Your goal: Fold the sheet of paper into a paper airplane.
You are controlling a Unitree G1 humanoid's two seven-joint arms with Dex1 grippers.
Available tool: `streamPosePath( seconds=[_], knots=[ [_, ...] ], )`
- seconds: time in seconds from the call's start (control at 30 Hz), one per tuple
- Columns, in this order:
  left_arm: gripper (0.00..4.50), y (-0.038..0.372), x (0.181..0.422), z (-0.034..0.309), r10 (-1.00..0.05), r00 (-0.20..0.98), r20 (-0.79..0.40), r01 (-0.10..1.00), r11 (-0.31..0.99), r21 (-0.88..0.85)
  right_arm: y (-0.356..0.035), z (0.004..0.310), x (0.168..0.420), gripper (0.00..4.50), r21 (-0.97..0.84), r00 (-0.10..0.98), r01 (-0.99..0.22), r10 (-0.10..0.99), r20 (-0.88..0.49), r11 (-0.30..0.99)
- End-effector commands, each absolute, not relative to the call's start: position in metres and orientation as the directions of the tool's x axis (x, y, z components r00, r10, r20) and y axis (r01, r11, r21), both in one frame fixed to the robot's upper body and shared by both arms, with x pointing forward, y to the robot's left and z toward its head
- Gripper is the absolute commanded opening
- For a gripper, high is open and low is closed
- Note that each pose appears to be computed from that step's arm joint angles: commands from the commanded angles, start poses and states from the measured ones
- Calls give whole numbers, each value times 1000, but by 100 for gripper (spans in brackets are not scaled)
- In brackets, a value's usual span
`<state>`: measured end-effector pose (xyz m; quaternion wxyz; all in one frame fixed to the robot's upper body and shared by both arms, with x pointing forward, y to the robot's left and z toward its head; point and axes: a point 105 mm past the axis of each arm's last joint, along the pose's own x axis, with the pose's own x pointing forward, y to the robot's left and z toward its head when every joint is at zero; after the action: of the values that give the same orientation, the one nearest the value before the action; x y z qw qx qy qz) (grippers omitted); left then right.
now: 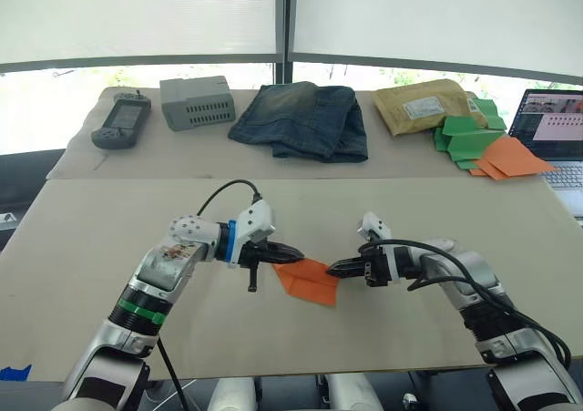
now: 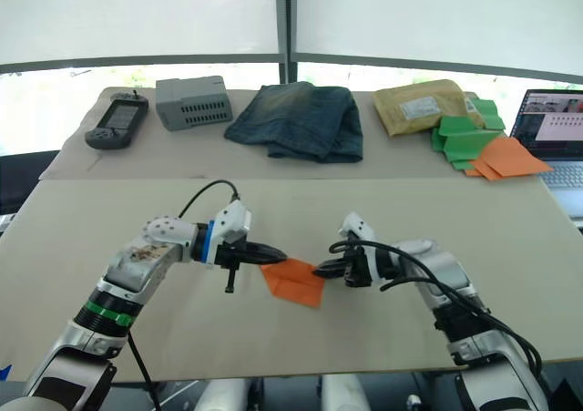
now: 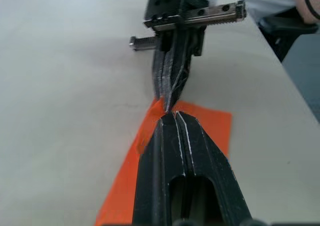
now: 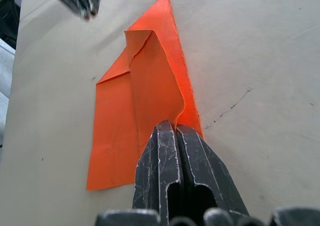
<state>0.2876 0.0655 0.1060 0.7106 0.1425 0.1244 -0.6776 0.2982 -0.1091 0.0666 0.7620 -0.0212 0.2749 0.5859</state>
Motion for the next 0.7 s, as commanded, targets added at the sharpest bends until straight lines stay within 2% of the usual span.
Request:
streamPosePath(
  seconds=[0.03,0.2,0.37,0.5,0.6,0.7],
  knots=[
    [0,62,297,101,-927,96,-363,995,80,58,-112,67,301,8,278,192,-898,873,-448,340],
    [0,65,303,77,-902,108,-417,994,86,70,-108,80,299,8,274,192,-906,888,-417,324],
    [0,68,305,64,-887,97,-451,995,75,66,-110,81,296,8,249,199,-912,882,-427,326],
    [0,70,305,57,-883,91,-461,996,77,50,-115,84,303,8,179,281,-908,868,-410,379],
    [0,70,306,55,-884,103,-456,995,94,43,-122,96,305,91,127,327,-909,867,-376,398],
    [0,71,309,55,-885,119,-451,993,116,35,-130,114,308,205,37,387,-904,854,-348,425]
  ],
)
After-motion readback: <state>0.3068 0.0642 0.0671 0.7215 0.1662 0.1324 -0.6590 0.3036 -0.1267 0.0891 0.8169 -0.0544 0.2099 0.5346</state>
